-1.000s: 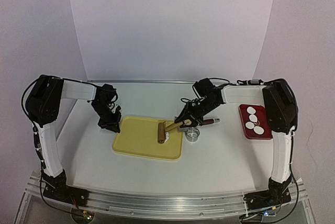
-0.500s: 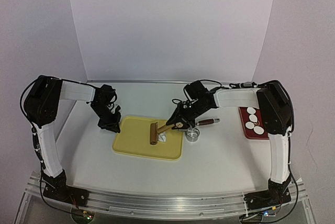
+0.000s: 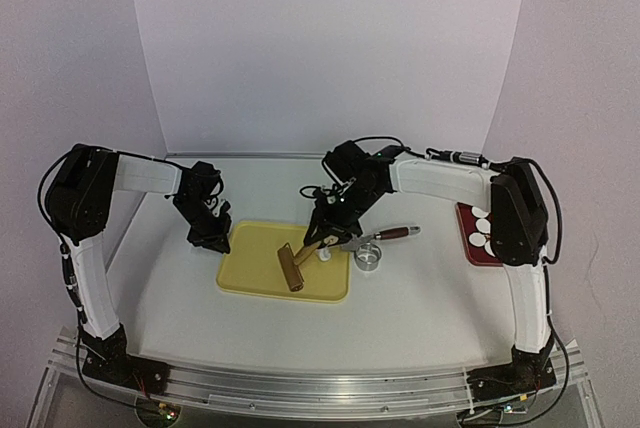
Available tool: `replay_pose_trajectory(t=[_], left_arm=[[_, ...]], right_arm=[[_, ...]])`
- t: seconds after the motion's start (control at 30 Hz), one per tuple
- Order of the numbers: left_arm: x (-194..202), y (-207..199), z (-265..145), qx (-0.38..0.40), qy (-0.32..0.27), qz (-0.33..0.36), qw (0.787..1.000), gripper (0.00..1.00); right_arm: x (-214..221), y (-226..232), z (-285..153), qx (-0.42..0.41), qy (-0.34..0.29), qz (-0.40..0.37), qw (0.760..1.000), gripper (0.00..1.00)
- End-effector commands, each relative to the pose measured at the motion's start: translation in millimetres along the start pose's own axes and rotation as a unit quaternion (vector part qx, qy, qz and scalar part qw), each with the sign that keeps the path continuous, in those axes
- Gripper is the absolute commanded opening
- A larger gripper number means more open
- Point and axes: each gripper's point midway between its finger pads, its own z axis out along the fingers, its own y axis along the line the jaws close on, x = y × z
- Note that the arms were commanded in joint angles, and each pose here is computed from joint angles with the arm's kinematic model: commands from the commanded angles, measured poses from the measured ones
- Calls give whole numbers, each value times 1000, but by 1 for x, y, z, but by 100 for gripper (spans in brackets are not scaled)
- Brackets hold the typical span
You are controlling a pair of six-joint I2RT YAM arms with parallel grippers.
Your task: Roll out the dumpling wrappers from the dough
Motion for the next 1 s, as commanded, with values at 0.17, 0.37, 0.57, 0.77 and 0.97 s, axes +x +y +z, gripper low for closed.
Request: replay_pose_trajectory(t=[0.17,0.37,0.57,0.77,0.97], left_arm=[[-23,6,-2,-16,-46,51,998,2],[-41,-1,-14,-20,-62,75,995,25],[-51,-17,-52,-4,-106,36,994,46],[-14,-15,-68,22,-100,-79,992,63],[40,4,-67,19,-87,-188,978,63]], right_arm=[[-4,72,-89,-41,-74,-70,994,0],[0,84,-138,-28,-133,-120,983,0],[-2,53,-156,86,-151,-159,972,0],[-5,35,-175,186,-159,-210,947,0],[-8,32,-180,206,-168,-226,937,0]])
